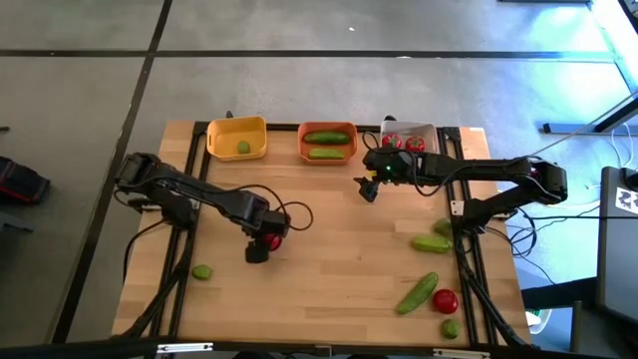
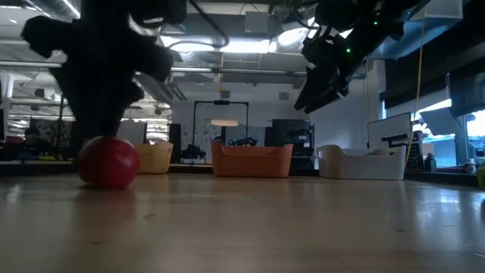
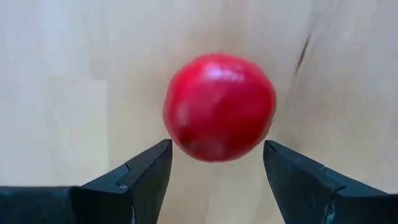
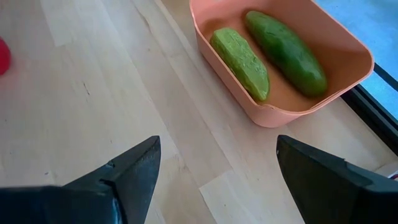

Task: Sort produce into baskets
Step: Put the tomato into the white bin

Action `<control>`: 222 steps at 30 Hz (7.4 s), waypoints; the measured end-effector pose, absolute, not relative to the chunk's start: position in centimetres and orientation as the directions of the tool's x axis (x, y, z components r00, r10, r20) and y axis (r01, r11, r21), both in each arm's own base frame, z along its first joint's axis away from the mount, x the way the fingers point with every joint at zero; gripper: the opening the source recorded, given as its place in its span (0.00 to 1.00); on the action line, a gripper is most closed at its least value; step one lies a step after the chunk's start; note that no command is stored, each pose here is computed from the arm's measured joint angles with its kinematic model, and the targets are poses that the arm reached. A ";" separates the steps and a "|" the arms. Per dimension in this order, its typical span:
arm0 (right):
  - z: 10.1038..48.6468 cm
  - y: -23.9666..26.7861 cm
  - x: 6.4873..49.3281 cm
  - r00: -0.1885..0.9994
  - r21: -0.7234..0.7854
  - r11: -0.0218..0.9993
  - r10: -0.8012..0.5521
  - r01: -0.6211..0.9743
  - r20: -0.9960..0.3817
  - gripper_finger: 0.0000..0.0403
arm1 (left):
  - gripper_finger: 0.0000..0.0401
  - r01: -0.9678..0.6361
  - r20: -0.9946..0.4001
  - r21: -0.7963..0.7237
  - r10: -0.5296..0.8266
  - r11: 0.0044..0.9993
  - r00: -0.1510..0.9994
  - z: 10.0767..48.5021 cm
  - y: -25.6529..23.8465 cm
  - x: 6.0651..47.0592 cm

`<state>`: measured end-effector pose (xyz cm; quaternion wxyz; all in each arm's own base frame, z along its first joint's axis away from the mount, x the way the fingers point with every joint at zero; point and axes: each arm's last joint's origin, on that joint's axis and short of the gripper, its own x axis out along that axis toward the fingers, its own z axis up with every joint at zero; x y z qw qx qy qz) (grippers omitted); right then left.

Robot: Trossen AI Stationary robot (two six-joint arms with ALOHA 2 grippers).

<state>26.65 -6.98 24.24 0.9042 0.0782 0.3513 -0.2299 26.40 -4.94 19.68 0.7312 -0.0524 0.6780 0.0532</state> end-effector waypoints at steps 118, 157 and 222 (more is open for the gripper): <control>15.1 -2.4 36.6 0.892 0.154 0.988 0.080 -0.012 -0.444 0.78 | 0.62 -0.275 -0.695 -0.051 0.164 0.960 0.700 14.5 0.2 29.0; 10.9 -2.5 37.5 0.874 0.098 0.994 0.082 -0.039 -0.479 0.92 | 0.62 -0.285 -0.653 -0.047 0.186 0.958 0.734 14.9 0.6 29.3; 21.9 -3.8 35.6 0.923 0.542 0.836 0.274 -0.090 -0.270 0.57 | 0.62 0.015 -0.404 0.474 0.203 0.880 0.892 22.4 -3.0 26.9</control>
